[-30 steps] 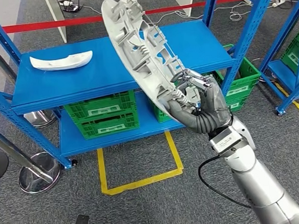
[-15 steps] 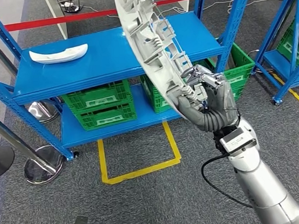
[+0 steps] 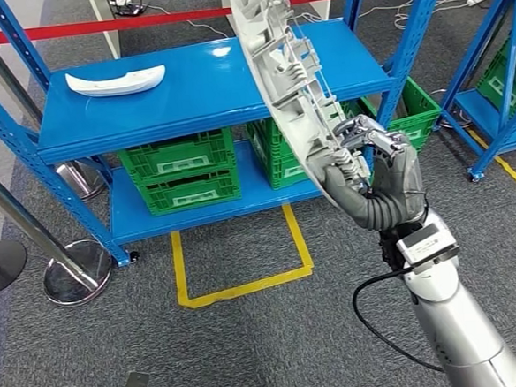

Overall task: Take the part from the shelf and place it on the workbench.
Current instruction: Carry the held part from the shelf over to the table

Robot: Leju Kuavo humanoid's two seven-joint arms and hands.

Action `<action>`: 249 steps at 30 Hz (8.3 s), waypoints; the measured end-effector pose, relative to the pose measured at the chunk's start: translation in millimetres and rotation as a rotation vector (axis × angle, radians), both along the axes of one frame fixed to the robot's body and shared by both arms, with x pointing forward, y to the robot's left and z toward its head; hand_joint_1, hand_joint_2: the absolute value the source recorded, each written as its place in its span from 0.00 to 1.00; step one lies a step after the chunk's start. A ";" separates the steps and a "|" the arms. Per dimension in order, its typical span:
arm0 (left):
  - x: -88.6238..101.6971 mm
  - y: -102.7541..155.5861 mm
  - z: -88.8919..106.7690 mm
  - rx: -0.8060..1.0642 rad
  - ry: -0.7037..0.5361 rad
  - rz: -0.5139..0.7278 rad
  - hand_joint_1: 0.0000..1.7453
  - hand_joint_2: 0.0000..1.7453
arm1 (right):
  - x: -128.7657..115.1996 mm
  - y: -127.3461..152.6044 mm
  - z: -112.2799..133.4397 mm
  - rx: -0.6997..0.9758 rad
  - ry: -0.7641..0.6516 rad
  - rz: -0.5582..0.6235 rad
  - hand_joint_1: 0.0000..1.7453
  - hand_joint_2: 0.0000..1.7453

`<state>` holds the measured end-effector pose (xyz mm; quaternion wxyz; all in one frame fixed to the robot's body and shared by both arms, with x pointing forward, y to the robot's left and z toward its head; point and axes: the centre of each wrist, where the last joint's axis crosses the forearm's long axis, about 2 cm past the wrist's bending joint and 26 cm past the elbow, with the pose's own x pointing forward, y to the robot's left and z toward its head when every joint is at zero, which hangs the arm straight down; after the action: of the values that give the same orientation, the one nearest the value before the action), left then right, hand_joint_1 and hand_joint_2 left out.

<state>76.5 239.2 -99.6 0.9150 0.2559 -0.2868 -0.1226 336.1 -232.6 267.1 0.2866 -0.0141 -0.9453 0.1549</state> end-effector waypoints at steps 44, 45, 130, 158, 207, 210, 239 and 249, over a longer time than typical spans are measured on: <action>-0.1 -9.6 0.8 -0.040 0.007 0.016 0.00 1.00 | -38.1 -59.8 23.9 -0.011 -0.280 -0.404 1.00 1.00; -0.1 -9.5 0.8 -0.040 0.007 0.016 0.00 1.00 | -39.9 -61.1 22.9 -0.011 -0.284 -0.416 1.00 1.00; -1.4 -4.3 -0.4 -0.048 0.008 -0.033 0.00 1.00 | -90.9 -93.6 -0.3 -0.055 -0.348 -0.659 1.00 1.00; -4.5 9.4 -2.4 -0.037 0.002 -0.017 0.00 1.00 | -93.5 -94.5 -2.7 -0.055 -0.345 -0.675 1.00 1.00; -12.2 10.8 -4.2 -0.080 0.004 -0.032 0.00 1.00 | -101.6 -101.2 -15.9 -0.053 -0.279 -0.679 1.00 1.00; -12.8 10.5 -4.3 -0.081 0.006 -0.033 0.00 1.00 | -101.0 -102.4 -16.5 -0.055 -0.276 -0.682 1.00 1.00; -13.0 10.3 -4.8 -0.122 0.012 -0.030 0.00 1.00 | -85.1 -119.9 -34.3 -0.308 -0.079 -0.678 1.00 1.00; -12.6 9.3 -4.9 -0.151 0.015 -0.027 0.00 1.00 | -77.9 -120.6 -40.7 -0.373 -0.054 -0.708 1.00 1.00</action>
<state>63.9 248.4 -104.5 0.9320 0.1815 -0.2920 -0.1150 258.2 -353.2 226.4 0.2898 -0.3947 -0.8450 0.2150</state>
